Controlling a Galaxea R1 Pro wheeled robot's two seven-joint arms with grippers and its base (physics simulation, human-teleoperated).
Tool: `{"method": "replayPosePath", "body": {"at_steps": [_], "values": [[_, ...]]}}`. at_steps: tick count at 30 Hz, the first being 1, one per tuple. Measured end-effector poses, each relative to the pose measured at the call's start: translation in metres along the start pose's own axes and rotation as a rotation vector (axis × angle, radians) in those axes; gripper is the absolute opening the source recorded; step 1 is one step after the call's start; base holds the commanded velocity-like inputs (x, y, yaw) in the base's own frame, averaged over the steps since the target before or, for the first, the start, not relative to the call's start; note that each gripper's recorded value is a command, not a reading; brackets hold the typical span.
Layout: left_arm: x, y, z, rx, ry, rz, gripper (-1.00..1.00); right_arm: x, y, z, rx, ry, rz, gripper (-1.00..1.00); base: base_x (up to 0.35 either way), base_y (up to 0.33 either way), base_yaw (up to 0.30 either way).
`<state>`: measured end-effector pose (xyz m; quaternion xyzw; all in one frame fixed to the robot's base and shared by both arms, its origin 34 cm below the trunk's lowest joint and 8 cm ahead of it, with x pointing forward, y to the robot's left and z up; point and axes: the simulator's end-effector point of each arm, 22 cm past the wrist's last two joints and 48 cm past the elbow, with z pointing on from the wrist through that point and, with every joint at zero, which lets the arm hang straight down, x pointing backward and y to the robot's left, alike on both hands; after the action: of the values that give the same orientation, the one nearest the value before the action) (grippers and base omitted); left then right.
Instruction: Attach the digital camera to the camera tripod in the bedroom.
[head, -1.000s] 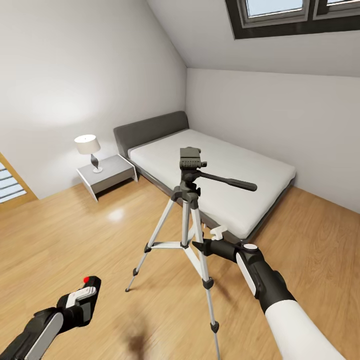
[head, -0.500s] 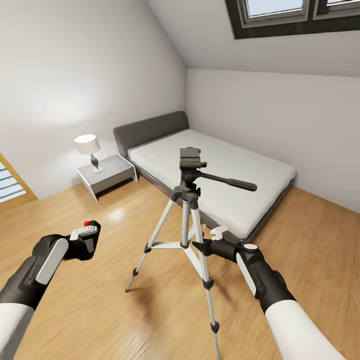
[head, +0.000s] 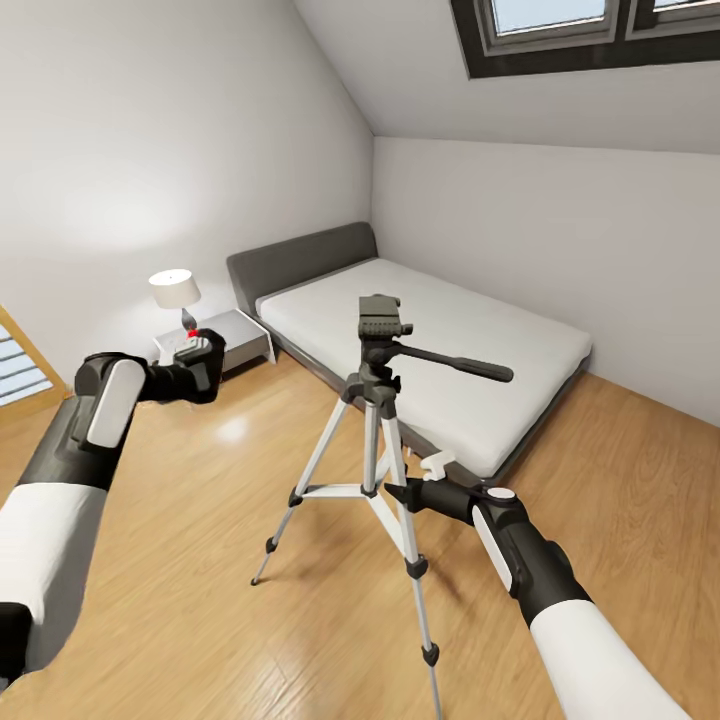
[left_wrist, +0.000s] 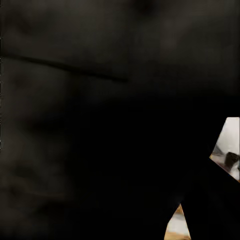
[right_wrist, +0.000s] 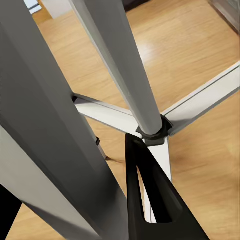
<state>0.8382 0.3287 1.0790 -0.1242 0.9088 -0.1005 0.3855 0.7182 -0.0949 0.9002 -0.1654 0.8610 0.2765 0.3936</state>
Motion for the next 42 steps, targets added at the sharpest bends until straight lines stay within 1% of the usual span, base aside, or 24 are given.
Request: {"method": "replayPosePath", "body": {"at_steps": [1, 2, 3, 4, 6, 7, 8, 10, 11, 12, 14, 16, 18, 19, 23, 26, 36, 37, 42], "values": [[-0.012, -0.011, -0.003, 0.02, -0.014, -0.004, -1.0, 0.0, 0.0, 0.0, -0.001, 0.0, 0.002, -1.0, 0.0, 0.0, 0.0], [-0.032, -0.037, -0.003, 0.062, -0.024, -0.015, -1.0, -0.001, 0.0, 0.0, 0.001, -0.001, 0.001, -1.0, 0.0, 0.0, 0.0], [-0.061, -0.068, -0.013, 0.121, -0.059, -0.026, -1.0, 0.0, 0.0, 0.0, 0.0, -0.001, 0.004, -1.0, 0.0, 0.0, 0.0], [-0.067, -0.074, -0.013, 0.121, -0.061, -0.022, -1.0, 0.0, 0.0, 0.0, 0.0, -0.002, 0.005, -1.0, 0.0, 0.0, 0.0], [-0.081, -0.096, -0.016, 0.154, -0.065, -0.027, -1.0, 0.0, 0.0, 0.0, 0.001, -0.002, 0.004, -1.0, 0.0, 0.0, 0.0], [-0.093, -0.118, -0.018, 0.182, -0.062, -0.03, -1.0, 0.0, 0.0, 0.0, 0.001, -0.001, 0.001, -1.0, 0.0, 0.0, 0.0], [-0.101, -0.133, -0.022, 0.205, -0.063, -0.034, -1.0, 0.0, 0.0, 0.0, 0.0, -0.002, 0.004, -1.0, 0.0, 0.0, 0.0], [-0.114, -0.152, -0.025, 0.222, -0.057, -0.031, -1.0, 0.0, 0.0, 0.0, 0.0, -0.001, 0.003, -1.0, 0.0, 0.0, 0.0], [-0.126, -0.169, -0.028, 0.236, -0.048, -0.03, -1.0, -0.001, -0.001, 0.0, 0.001, -0.001, 0.001, -1.0, 0.0, 0.0, 0.0], [-0.135, -0.18, -0.034, 0.252, -0.051, -0.032, -1.0, 0.0, 0.0, -0.001, -0.001, -0.002, 0.004, -1.0, 0.0, 0.0, 0.0], [-0.151, -0.195, -0.042, 0.262, -0.053, -0.025, -1.0, 0.0, -0.001, -0.001, 0.0, -0.001, 0.004, -1.0, 0.0, 0.0, 0.0], [-0.174, -0.22, -0.061, 0.293, -0.067, -0.016, -1.0, 0.0, -0.001, -0.001, -0.001, -0.001, 0.004, -1.0, 0.0, 0.0, 0.0], [-0.187, -0.234, -0.073, 0.305, -0.083, -0.001, -1.0, 0.0, -0.001, -0.001, -0.001, -0.001, 0.004, -1.0, 0.0, 0.0, 0.0], [-0.198, -0.248, -0.085, 0.326, -0.101, 0.01, -1.0, 0.0, -0.001, -0.001, 0.0, -0.001, 0.002, -1.0, 0.0, 0.0, 0.0], [-0.211, -0.271, -0.105, 0.35, -0.132, 0.037, -1.0, 0.0, 0.0, -0.001, -0.001, 0.0, 0.003, -1.0, 0.0, 0.0, 0.0], [-0.215, -0.278, -0.111, 0.355, -0.143, 0.047, -1.0, 0.0, 0.0, -0.001, -0.001, 0.0, 0.002, -1.0, 0.0, 0.0, 0.0], [-0.217, -0.289, -0.116, 0.358, -0.158, 0.066, -1.0, 0.0, -0.001, -0.001, -0.001, 0.0, 0.002, -1.0, 0.0, 0.0, 0.0], [-0.214, -0.296, -0.117, 0.371, -0.155, 0.069, -1.0, 0.0, -0.001, -0.001, -0.001, 0.0, 0.002, -1.0, 0.0, 0.0, 0.0], [-0.211, -0.304, -0.117, 0.374, -0.153, 0.078, -1.0, 0.0, -0.001, -0.001, -0.001, 0.0, 0.001, -1.0, 0.0, 0.0, 0.0]]}}
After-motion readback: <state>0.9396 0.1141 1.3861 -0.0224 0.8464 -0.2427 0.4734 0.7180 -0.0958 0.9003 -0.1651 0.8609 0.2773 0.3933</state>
